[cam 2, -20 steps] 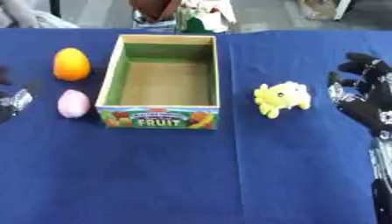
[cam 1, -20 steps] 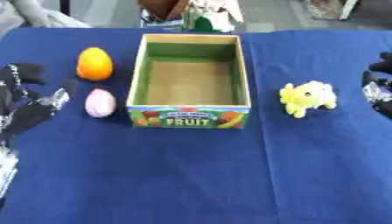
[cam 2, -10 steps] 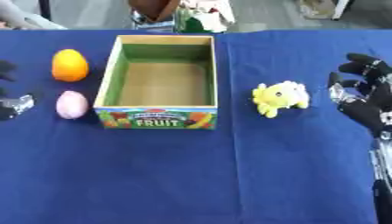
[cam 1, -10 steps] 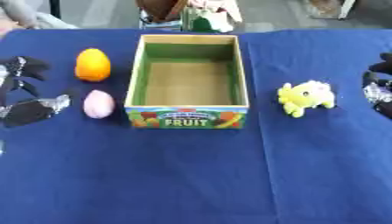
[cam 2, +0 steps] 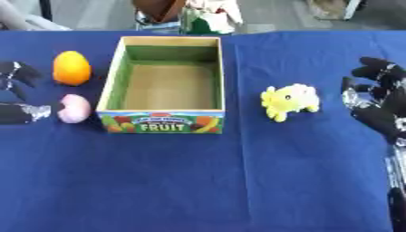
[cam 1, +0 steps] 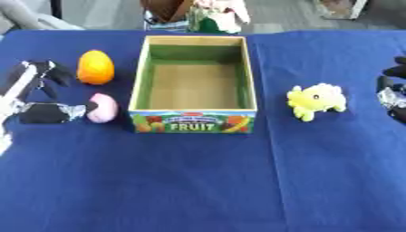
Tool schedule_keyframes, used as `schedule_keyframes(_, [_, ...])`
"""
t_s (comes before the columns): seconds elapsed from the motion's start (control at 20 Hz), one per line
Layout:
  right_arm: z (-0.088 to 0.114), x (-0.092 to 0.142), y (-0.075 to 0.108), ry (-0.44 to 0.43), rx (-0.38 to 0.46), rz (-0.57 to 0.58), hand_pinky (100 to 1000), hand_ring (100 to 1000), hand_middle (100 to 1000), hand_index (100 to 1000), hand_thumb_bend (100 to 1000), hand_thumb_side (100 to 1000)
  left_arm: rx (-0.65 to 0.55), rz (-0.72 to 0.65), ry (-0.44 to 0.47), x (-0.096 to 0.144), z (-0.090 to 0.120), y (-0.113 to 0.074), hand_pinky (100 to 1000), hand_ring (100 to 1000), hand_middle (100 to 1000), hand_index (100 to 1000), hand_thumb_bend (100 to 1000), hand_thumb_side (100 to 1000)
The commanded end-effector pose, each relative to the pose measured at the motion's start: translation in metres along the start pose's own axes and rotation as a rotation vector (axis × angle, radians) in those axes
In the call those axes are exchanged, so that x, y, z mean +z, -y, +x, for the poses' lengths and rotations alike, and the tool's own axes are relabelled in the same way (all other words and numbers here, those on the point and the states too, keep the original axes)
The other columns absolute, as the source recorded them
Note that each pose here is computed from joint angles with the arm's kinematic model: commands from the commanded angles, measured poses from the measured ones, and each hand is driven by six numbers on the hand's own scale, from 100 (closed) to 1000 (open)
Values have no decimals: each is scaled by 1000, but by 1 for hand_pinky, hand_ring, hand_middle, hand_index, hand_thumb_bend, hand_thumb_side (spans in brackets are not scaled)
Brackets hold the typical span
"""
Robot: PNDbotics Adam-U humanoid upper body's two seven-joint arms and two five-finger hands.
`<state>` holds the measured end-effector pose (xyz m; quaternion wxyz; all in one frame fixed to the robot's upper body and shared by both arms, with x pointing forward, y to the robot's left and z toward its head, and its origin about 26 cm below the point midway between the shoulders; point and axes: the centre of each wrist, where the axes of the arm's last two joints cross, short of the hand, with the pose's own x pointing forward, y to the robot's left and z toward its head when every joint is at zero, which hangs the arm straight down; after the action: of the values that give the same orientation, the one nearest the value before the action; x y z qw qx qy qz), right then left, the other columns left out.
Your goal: Pick up objects on the table and place them in the box.
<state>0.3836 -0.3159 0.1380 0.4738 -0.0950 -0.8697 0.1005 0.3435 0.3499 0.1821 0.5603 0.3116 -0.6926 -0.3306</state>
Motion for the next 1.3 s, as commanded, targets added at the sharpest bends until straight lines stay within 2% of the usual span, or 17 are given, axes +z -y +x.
schedule_keyframes(0.05, [8, -6, 6, 28, 22, 5, 618, 769, 607, 777, 212, 100, -47, -10, 3, -5, -1, -9, 510, 659, 498, 674, 634, 192])
schedule_keyframes(0.85, [8, -6, 4, 28, 16, 9, 618, 769, 607, 777, 207, 100, -95, -104, 7, -23, -3, 5, 522, 660, 505, 678, 623, 184])
schedule_keyframes(1.3, [8, -6, 4, 29, 13, 12, 618, 769, 607, 777, 203, 100, -167, -120, -14, -30, -6, 9, 550, 667, 519, 685, 622, 186])
